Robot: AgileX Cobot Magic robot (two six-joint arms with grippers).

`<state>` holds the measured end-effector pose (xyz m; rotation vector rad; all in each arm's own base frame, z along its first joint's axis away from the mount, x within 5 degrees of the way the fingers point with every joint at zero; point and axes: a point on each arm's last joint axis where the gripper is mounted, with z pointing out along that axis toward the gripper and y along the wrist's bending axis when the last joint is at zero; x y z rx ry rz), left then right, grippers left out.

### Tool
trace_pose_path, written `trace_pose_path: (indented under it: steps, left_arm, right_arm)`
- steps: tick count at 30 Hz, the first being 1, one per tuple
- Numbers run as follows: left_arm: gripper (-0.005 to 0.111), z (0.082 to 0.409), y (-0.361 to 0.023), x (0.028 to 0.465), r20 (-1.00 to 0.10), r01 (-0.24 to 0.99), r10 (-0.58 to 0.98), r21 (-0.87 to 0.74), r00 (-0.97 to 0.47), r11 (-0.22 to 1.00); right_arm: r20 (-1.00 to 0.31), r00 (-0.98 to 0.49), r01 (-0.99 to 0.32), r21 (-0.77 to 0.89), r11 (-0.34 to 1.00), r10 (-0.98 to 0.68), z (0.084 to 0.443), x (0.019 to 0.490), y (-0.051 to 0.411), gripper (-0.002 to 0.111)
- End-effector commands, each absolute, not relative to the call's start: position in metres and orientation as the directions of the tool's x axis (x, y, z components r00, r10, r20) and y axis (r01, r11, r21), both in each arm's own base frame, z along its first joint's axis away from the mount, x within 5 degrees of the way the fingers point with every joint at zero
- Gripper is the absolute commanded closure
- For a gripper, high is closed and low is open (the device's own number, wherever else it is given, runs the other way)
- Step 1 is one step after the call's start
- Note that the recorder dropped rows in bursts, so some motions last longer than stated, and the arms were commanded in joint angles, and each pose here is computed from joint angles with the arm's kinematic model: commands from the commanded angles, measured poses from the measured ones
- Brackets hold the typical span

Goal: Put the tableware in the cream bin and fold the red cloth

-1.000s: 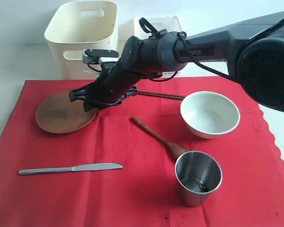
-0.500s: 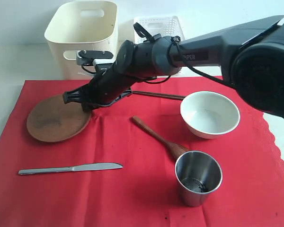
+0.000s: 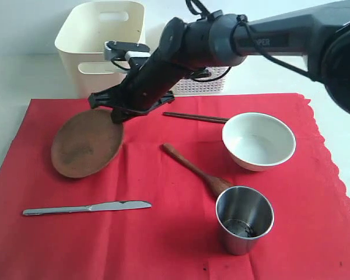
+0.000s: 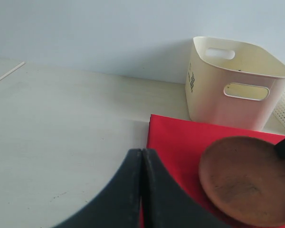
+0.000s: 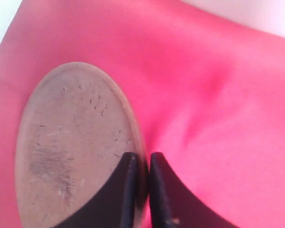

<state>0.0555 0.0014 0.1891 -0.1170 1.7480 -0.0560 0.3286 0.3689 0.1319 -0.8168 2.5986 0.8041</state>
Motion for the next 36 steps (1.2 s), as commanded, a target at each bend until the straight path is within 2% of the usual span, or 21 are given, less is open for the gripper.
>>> trace_pose_path:
  steps: [1, 4, 10, 16, 23, 29, 36]
  left_arm:
    - [0.105, 0.190, 0.001, 0.055, -0.979, -0.048, -0.117, -0.110, -0.165, 0.993]
    - [0.105, 0.190, 0.001, 0.055, -0.979, -0.048, -0.117, -0.110, -0.165, 0.993]
    - [0.105, 0.190, 0.001, 0.055, -0.979, -0.048, -0.117, -0.110, -0.165, 0.993]
    - [0.105, 0.190, 0.001, 0.055, -0.979, -0.048, -0.117, -0.110, -0.165, 0.993]
    - [0.105, 0.190, 0.001, 0.055, -0.979, -0.048, -0.117, -0.110, -0.165, 0.993]
    - [0.105, 0.190, 0.001, 0.055, -0.979, -0.048, -0.117, -0.110, -0.165, 0.993]
    - [0.105, 0.190, 0.001, 0.055, -0.979, -0.048, -0.117, -0.110, -0.165, 0.993]
  right_arm:
    - [-0.407, -0.796, -0.599, 0.427, 0.677, -0.447, 0.151, 0.341, 0.347, 0.108]
    - [-0.396, -0.799, -0.597, 0.433, 0.676, -0.452, 0.158, 0.346, 0.337, 0.108]
    - [-0.393, -0.785, -0.615, 0.585, 0.529, -0.478, 0.173, 0.349, 0.325, 0.108]
    - [-0.351, -0.826, -0.555, 0.644, 0.527, -0.441, 0.175, 0.364, 0.302, 0.108]
    - [-0.328, -0.848, -0.507, 0.728, 0.461, -0.415, 0.183, 0.373, 0.283, 0.108]
    - [-0.339, -0.849, -0.495, 0.778, 0.387, -0.405, 0.189, 0.379, 0.270, 0.108]
    - [-0.334, -0.885, -0.445, 0.812, 0.378, -0.325, 0.194, 0.395, 0.248, 0.108]
